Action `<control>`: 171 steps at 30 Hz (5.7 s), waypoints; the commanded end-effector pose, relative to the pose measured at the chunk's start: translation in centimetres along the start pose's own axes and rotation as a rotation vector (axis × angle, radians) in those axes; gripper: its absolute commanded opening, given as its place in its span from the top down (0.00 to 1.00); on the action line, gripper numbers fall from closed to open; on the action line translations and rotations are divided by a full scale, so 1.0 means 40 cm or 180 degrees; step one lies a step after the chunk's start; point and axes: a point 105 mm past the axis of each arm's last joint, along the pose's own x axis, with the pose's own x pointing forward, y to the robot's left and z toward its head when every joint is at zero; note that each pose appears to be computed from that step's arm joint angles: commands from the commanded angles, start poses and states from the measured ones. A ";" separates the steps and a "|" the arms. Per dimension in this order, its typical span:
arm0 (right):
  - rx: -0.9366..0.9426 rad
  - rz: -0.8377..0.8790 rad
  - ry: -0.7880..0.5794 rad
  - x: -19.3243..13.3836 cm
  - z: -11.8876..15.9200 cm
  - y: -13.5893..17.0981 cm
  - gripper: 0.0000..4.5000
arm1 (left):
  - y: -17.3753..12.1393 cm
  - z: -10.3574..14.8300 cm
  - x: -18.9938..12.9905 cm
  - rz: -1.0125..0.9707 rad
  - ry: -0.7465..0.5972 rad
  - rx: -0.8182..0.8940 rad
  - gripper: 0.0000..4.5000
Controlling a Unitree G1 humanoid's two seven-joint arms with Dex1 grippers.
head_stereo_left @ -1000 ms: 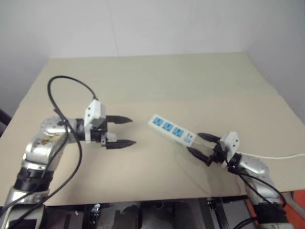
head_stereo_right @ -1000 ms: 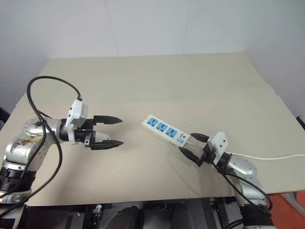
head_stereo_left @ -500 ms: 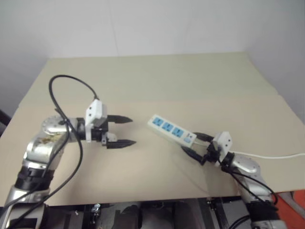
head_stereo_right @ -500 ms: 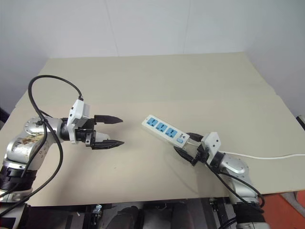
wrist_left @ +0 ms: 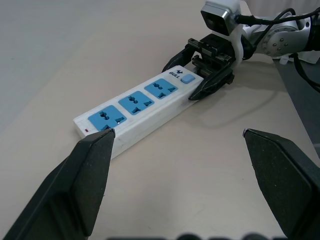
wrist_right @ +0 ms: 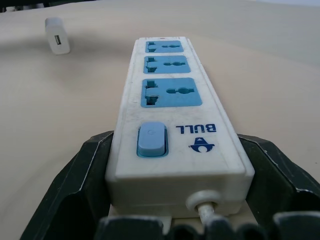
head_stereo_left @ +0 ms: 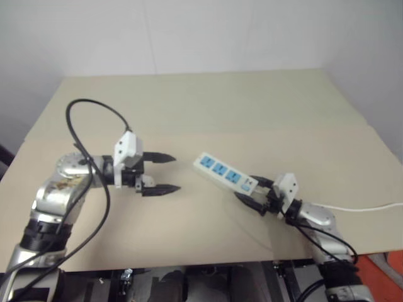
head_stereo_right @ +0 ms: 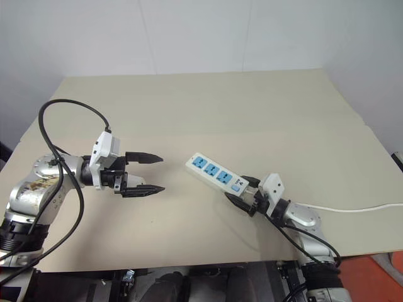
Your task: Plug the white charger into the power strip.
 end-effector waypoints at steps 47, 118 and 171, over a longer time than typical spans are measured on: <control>-0.0294 0.2193 0.0136 0.095 0.011 0.127 0.24 | 0.117 -0.069 -0.041 -0.0846 0.3789 0.1361 0.00; -0.0294 0.2139 0.0265 0.080 -0.009 0.137 0.24 | -0.053 0.042 0.099 0.0167 -0.1164 -0.0112 0.78; -0.0269 0.2186 0.0323 0.075 -0.019 0.145 0.24 | -0.084 -0.109 0.189 -0.0946 -0.1094 -0.0761 0.78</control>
